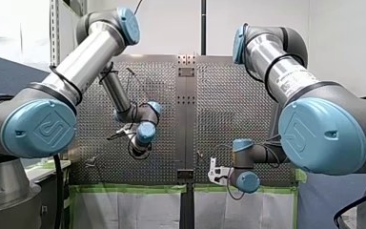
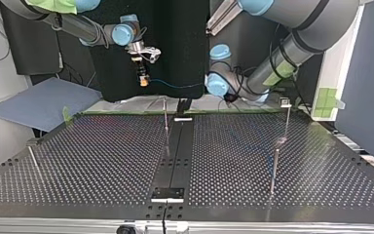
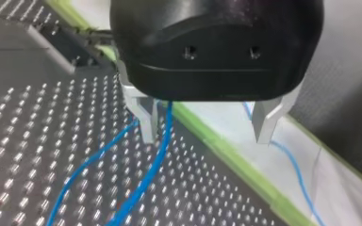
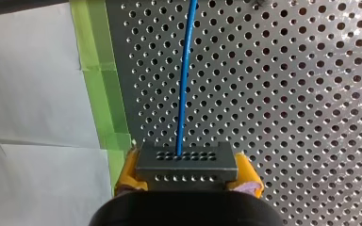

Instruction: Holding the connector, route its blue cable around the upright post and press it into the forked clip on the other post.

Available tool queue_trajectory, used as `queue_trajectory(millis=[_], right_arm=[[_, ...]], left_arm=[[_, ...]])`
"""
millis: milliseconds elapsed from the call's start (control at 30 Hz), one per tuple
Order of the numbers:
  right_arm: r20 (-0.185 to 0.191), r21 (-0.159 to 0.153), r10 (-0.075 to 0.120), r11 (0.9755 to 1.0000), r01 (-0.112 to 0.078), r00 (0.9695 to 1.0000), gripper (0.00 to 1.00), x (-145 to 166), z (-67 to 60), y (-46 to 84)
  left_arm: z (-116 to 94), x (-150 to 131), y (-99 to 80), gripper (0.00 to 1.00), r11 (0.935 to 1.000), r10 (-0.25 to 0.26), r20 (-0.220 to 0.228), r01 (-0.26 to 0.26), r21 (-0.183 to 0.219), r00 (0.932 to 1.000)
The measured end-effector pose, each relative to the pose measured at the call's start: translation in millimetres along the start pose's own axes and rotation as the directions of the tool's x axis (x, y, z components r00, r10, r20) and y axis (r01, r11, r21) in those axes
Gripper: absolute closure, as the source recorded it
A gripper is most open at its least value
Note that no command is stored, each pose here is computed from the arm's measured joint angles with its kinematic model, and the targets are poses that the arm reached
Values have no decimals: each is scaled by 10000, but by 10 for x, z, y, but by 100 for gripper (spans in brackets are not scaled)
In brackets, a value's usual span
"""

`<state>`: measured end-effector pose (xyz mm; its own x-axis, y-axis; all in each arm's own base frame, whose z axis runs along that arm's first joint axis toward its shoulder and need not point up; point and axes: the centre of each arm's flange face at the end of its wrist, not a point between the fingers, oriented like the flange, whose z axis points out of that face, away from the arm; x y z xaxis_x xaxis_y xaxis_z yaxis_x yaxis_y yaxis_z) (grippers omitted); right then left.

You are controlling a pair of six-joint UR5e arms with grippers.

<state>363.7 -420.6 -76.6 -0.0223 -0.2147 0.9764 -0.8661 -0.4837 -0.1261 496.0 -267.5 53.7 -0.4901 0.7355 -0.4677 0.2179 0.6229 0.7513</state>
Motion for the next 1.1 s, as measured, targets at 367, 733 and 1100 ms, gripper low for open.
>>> queue_trajectory(millis=[367, 733, 1100], right_arm=[[11, 0, 0, 10000, 0, 10000, 100, -1, -1, -1], [12, -1, 0, 10000, 0, 10000, 100, -1, -1, -1], [23, -4, -14, 10000, 14, 10000, 100, 3, 8, 1]], left_arm=[[-28, -17, -184, 0, 9980, -26, 303, 6, 640, 9995], [-70, -68, -257, 0, 9948, -510, 551, 458, 913, 9972], [-61, -14, -401, 0, 9891, -798, 498, 728, 1282, 9956]])
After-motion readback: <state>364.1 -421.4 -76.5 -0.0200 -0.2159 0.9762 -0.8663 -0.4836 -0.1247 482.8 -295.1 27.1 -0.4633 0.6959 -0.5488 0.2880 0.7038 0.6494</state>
